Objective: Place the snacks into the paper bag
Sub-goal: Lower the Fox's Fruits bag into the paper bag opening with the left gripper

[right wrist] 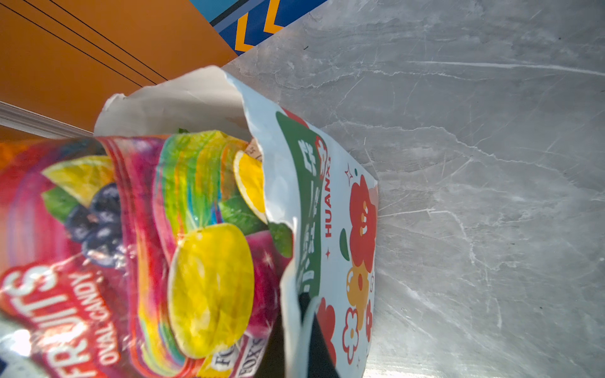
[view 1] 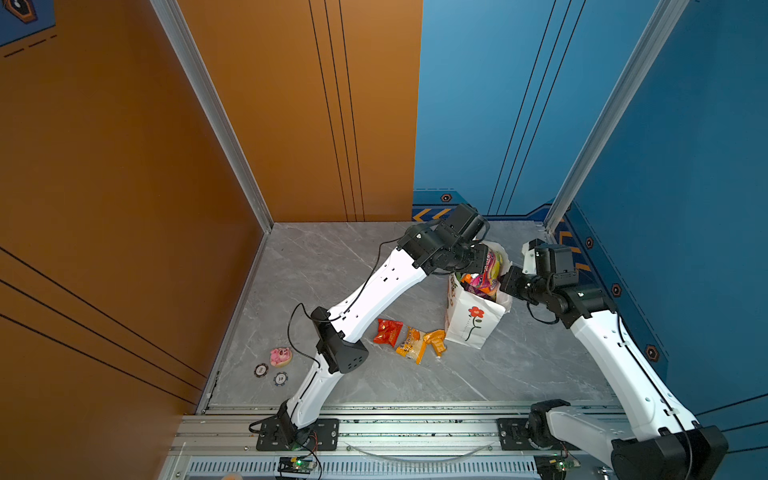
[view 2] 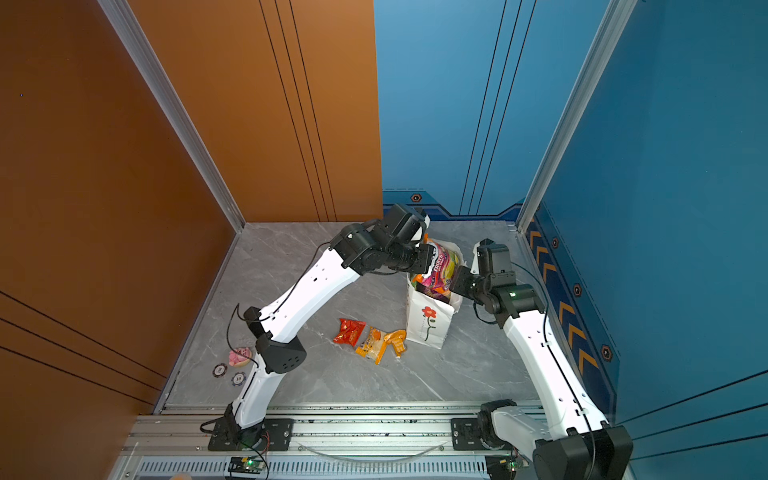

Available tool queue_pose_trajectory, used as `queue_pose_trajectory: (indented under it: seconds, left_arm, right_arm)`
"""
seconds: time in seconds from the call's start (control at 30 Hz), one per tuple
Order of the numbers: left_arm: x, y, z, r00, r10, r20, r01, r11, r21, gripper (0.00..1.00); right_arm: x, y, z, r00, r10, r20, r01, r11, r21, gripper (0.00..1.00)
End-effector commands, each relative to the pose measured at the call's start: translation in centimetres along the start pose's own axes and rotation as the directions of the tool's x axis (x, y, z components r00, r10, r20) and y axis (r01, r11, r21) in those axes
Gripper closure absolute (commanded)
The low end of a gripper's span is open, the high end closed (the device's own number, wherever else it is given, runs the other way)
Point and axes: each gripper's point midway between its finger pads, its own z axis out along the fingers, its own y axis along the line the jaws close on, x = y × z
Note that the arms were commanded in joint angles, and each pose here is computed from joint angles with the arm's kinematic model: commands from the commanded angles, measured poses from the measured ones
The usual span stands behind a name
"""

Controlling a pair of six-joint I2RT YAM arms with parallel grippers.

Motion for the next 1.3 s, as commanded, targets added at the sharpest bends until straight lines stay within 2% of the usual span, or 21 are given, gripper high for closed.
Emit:
queue_pose_trajectory:
  seconds: [0.0,0.4,0.8,1.07,1.27]
  left_arm:
    - [-0.3,-0.4,0.6,1.0,-0.022,0.0,0.022,0.999,0.028,1.0]
    - [-0.3,0.9,2.6,0.999,-0.042,-0.008,0.042,0.999,-0.007,1.0]
    - [-2.5,3.6,3.0,0.995,-0.035,0.096,0.047,0.99,-0.131,1.0]
    - [-4.8,4.8,0.5,0.977,-0.024,0.212,0.069,0.975,-0.21,1.0]
    - [-5.2,5.5,-1.8,0.963,0.018,0.27,0.066,0.952,-0.299,1.0]
  right_arm:
    - [0.8,-0.1,-0.1,1.0,-0.003,-0.019,0.003,1.0,-0.006,0.92]
    - [0.8,-0.1,0.0,1.0,-0.004,-0.022,0.004,1.0,-0.008,0.93]
    - [0.8,0.1,0.2,1.0,-0.003,-0.027,0.003,1.0,-0.013,0.93]
    - [1.1,-0.2,0.5,0.999,-0.005,-0.032,0.005,1.0,-0.005,0.93]
    - [1.2,-0.3,0.6,0.999,-0.004,-0.035,0.004,1.0,-0.006,0.93]
